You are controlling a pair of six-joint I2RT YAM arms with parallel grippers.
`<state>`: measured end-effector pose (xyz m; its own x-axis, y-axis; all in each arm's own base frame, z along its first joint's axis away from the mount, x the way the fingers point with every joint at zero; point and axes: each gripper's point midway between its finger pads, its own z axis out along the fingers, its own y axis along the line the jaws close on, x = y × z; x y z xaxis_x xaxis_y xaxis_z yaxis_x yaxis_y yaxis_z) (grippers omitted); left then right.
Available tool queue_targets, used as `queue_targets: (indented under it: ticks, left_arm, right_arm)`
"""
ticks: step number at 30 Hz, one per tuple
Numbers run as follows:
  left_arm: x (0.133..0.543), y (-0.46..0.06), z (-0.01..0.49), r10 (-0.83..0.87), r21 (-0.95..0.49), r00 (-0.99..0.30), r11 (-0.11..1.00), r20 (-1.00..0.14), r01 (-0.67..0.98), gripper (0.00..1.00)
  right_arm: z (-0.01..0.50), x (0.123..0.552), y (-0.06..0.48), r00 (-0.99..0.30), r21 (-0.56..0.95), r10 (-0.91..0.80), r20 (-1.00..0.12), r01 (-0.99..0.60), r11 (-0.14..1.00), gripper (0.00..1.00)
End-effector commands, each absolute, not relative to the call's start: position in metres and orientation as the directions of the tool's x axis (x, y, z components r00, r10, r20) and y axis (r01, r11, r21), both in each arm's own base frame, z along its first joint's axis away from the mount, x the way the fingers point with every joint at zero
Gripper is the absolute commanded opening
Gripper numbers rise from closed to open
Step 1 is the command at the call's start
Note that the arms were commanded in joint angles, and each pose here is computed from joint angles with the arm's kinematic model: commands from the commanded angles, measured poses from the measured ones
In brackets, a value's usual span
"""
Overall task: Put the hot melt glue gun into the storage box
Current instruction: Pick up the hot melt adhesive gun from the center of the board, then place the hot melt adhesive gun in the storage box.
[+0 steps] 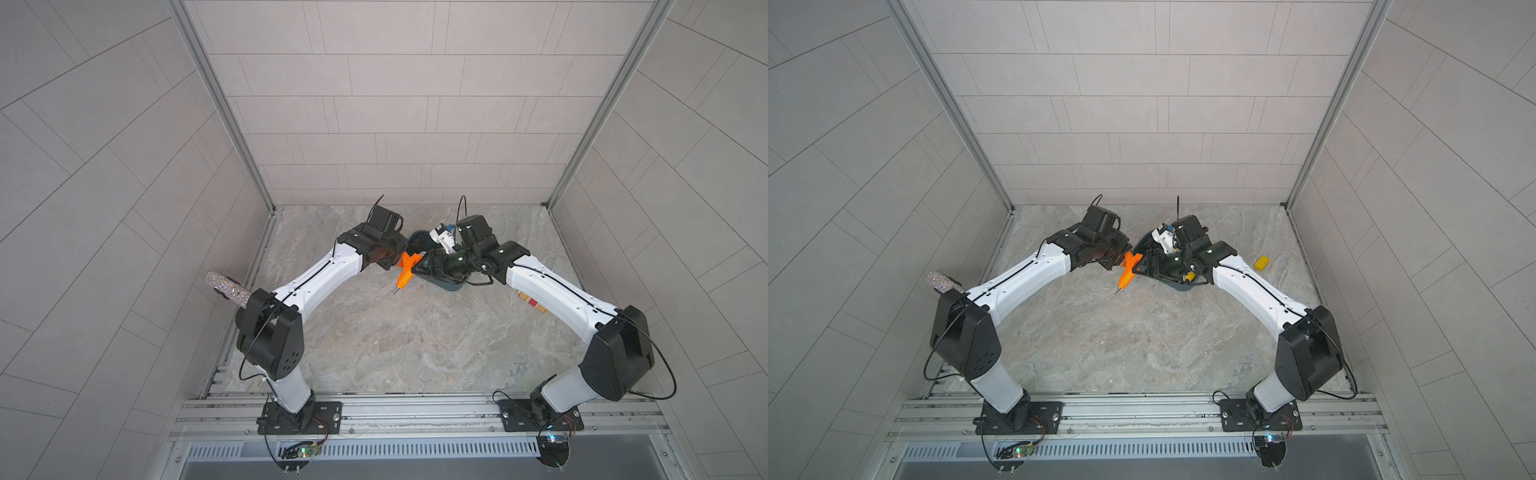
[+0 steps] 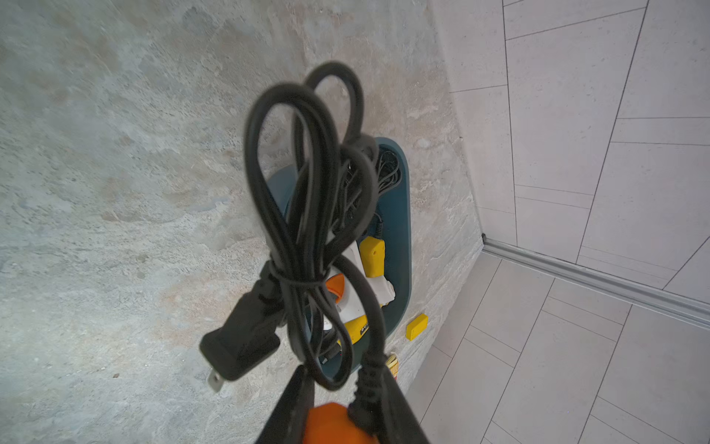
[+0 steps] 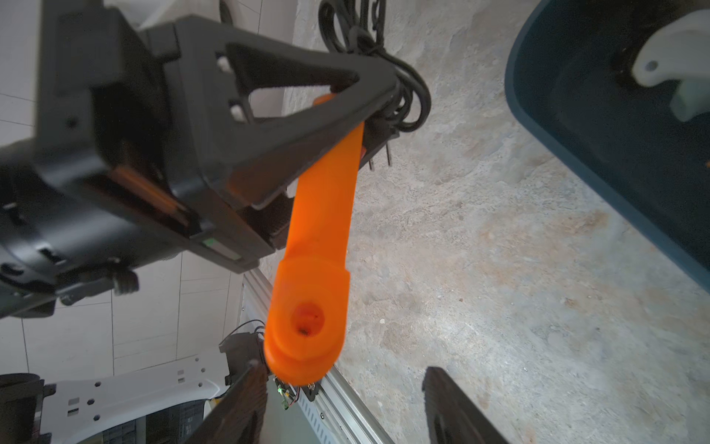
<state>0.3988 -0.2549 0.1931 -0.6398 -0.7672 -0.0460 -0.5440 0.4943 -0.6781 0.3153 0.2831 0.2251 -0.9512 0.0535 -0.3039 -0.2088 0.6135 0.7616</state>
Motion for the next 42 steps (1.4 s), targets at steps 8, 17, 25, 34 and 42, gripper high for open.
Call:
queue_targets:
  ticks: [8,17,25,34,42]
  left_arm:
    - [0.392,-0.255,0.196,-0.793,-0.693,-0.608,0.46,-0.041,-0.554,0.0]
    - [0.389,-0.254,0.198,-0.797,-0.707,-0.603,0.444,-0.032,-0.55,0.0]
    - [0.389,-0.257,0.195,-0.802,-0.719,-0.597,0.421,-0.01,-0.554,0.0]
    - [0.39,-0.258,0.204,-0.784,-0.727,-0.621,0.427,-0.001,-0.538,0.52]
    - [0.389,-0.23,0.228,-0.792,-0.718,-0.609,0.449,-0.043,-0.533,1.0]
  right_arm:
    - [0.232,0.342,0.294,-0.929,0.797,0.161,-0.333,-0.186,0.575,0.52]
    - [0.226,0.347,0.305,-0.937,0.84,0.18,-0.298,-0.168,0.516,0.42]
    - [0.221,0.345,0.313,-0.949,0.863,0.174,-0.263,-0.15,0.482,0.2]
    - [0.226,0.363,0.265,-0.939,0.878,0.254,-0.23,-0.087,0.471,0.0]
    - [0.229,0.403,0.2,-0.916,0.887,0.304,-0.263,-0.105,0.45,0.0]
